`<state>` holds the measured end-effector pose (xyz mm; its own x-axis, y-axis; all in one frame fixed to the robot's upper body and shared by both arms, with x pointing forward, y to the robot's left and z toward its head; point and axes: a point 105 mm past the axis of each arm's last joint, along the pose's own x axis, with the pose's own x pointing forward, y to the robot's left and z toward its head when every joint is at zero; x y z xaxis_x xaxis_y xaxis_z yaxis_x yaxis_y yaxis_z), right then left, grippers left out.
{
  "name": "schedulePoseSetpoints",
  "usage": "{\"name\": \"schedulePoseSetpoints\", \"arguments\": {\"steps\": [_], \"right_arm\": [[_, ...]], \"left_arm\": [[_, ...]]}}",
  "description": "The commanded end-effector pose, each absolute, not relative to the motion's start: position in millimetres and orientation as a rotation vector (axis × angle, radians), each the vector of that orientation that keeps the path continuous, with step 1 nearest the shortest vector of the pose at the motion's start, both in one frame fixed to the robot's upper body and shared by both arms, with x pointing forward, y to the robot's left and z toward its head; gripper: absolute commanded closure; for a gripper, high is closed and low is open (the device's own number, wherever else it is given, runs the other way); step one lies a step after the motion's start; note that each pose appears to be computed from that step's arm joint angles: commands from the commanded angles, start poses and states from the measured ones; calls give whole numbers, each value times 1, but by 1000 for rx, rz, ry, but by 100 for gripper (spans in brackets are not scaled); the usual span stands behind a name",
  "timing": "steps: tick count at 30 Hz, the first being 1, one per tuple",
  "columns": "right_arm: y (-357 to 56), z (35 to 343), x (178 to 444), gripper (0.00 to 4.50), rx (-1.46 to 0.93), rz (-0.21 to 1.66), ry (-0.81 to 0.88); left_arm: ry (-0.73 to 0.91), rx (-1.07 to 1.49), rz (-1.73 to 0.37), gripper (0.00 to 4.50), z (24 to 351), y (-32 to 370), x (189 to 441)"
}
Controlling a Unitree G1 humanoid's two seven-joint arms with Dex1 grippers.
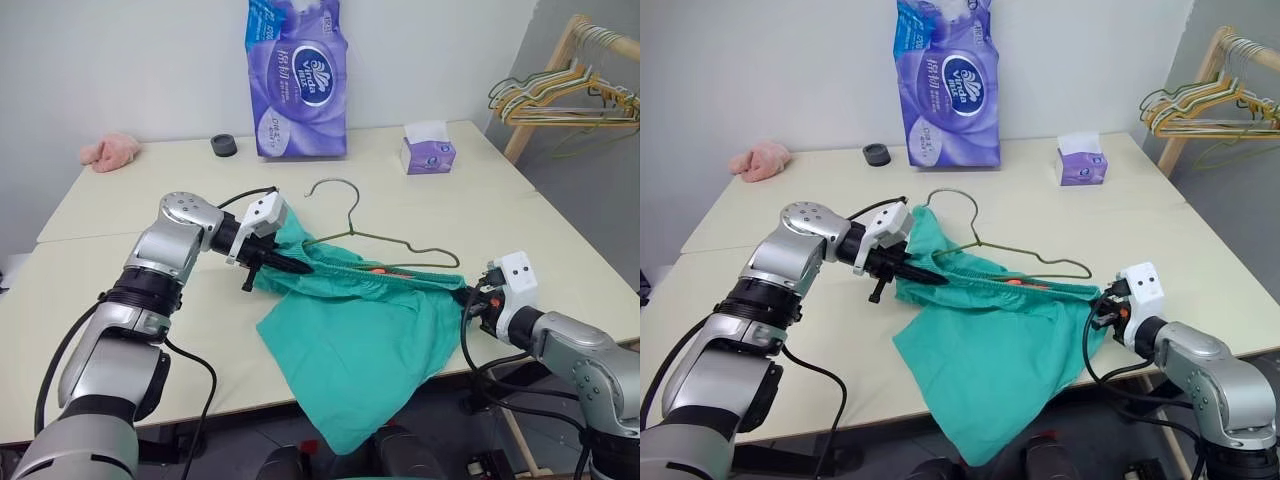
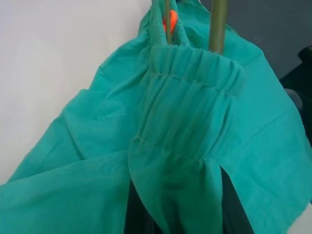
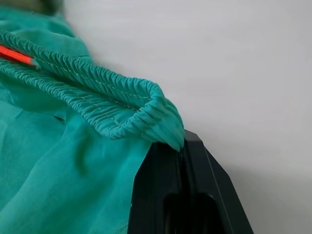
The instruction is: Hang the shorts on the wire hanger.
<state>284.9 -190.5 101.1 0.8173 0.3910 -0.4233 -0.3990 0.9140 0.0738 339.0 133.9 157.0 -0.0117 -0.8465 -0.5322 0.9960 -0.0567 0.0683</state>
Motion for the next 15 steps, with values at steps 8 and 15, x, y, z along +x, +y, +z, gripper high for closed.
{"name": "schedulePoseSetpoints", "arguments": {"steps": [8, 15], "right_arm": [[-211, 119, 282, 448, -66, 362, 420], [-197, 129, 274, 448, -126, 433, 399]], "left_arm": [[391, 649, -1508, 450, 152, 151, 345], [379, 691, -1463, 450, 144, 153, 354]]}}
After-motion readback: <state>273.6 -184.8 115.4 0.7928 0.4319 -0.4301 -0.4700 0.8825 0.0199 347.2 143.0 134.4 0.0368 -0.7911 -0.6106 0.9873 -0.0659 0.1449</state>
